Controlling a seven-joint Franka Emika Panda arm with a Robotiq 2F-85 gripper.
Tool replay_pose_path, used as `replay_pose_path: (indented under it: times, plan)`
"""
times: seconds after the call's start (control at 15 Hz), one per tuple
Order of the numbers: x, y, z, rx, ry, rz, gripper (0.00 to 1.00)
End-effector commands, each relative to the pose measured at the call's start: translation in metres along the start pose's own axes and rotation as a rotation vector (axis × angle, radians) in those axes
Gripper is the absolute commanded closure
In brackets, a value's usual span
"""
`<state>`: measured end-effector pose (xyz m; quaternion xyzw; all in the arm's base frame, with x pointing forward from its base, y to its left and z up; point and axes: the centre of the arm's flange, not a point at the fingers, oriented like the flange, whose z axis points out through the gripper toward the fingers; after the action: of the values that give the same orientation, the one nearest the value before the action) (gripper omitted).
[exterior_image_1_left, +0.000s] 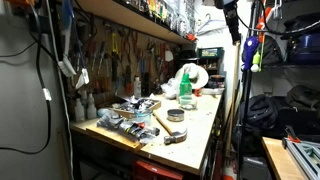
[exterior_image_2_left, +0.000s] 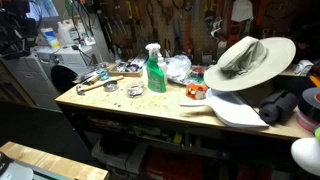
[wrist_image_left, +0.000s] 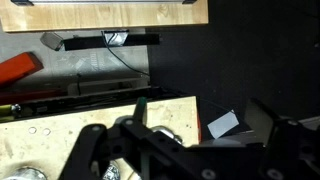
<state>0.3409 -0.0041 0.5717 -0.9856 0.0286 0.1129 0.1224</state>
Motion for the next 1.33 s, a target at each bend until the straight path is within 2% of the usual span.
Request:
replay_pose_path:
  times: [0.0, 0.67, 0.8, 1.13, 1.27]
  plan:
    - [0.0, 0.0, 0.0, 0.0, 0.0, 0.0, 0.0]
    - [0.0, 0.0, 0.0, 0.0, 0.001, 0.0, 0.0]
    - [0.02, -0.003, 0.007, 0.024, 0.056, -0.036, 0.0]
    - [0.072, -0.005, 0.03, 0.0, 0.232, -0.018, 0.0]
    - [0.096, -0.003, 0.043, 0.002, 0.271, 0.0, 0.0]
